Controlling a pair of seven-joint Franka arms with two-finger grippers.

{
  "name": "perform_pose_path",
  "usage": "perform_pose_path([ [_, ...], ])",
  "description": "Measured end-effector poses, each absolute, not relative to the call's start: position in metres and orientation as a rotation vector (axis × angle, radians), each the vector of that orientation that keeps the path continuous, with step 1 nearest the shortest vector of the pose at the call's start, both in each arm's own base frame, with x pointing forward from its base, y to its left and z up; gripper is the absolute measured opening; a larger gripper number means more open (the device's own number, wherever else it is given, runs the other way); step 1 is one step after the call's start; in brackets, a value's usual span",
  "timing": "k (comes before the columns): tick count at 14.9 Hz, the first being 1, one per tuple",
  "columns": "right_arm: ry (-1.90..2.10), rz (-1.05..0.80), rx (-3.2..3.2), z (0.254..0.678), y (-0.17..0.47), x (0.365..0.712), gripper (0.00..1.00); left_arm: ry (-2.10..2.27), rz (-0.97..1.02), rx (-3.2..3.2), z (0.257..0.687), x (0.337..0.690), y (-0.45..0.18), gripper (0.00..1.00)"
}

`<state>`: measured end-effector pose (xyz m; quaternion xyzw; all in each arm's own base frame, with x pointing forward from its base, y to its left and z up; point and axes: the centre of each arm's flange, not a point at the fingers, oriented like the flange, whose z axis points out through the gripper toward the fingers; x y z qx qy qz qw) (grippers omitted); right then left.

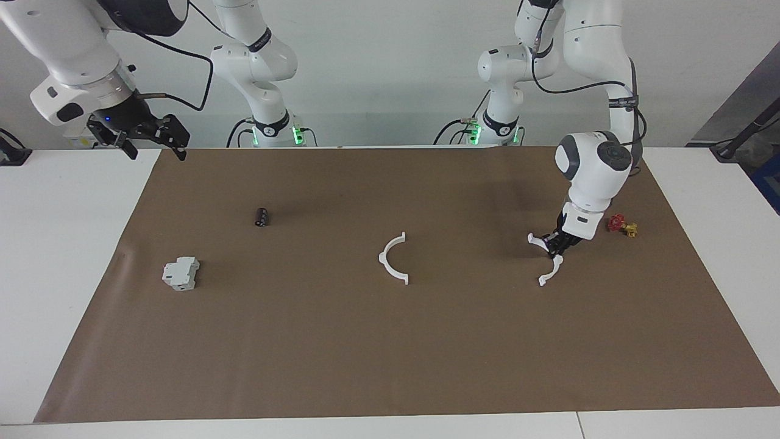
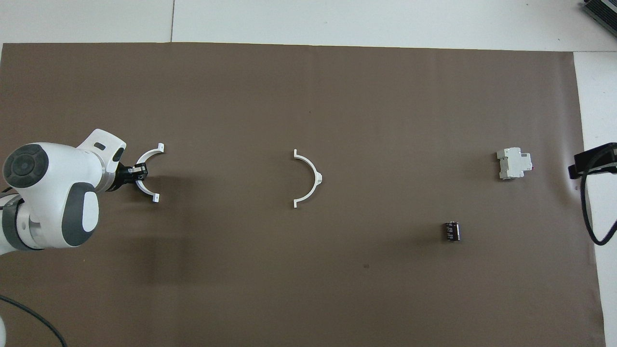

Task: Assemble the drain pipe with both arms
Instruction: 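Carry the half-ring with the left gripper toward the centered half-ring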

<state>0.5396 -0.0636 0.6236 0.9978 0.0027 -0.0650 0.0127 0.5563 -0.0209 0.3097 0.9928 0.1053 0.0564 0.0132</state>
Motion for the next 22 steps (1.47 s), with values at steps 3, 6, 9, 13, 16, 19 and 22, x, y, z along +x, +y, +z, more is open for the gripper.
perform_pose_path([
  [3, 0.090, -0.206, 3.101, 0.621, -0.075, 0.539, 1.00, 0.342, 0.157, 3.085, 0.339, 0.570, -0.065, 0.17],
  [6, 0.125, -0.190, 3.078, 0.622, -0.075, 0.540, 1.00, 0.477, 0.159, 3.045, 0.362, 0.567, -0.147, 0.17],
  [9, 0.138, -0.172, 3.076, 0.624, -0.070, 0.541, 1.00, 0.572, 0.154, 3.015, 0.363, 0.545, -0.218, 0.17],
  [13, 0.147, -0.162, 3.075, 0.625, -0.067, 0.542, 1.00, 0.638, 0.175, 3.004, 0.365, 0.525, -0.275, 0.17],
  [16, 0.124, -0.158, 3.079, 0.625, -0.066, 0.542, 1.00, 0.676, 0.152, 3.004, 0.343, 0.531, -0.306, 0.17],
  [19, 0.010, -0.132, 3.101, 0.630, -0.062, 0.543, 1.00, 0.712, 0.134, 3.006, 0.325, 0.538, -0.319, 0.17],
  [22, -0.020, -0.122, 3.114, 0.632, -0.056, 0.544, 1.00, 0.674, 0.132, 3.045, 0.315, 0.527, -0.331, 0.17],
])
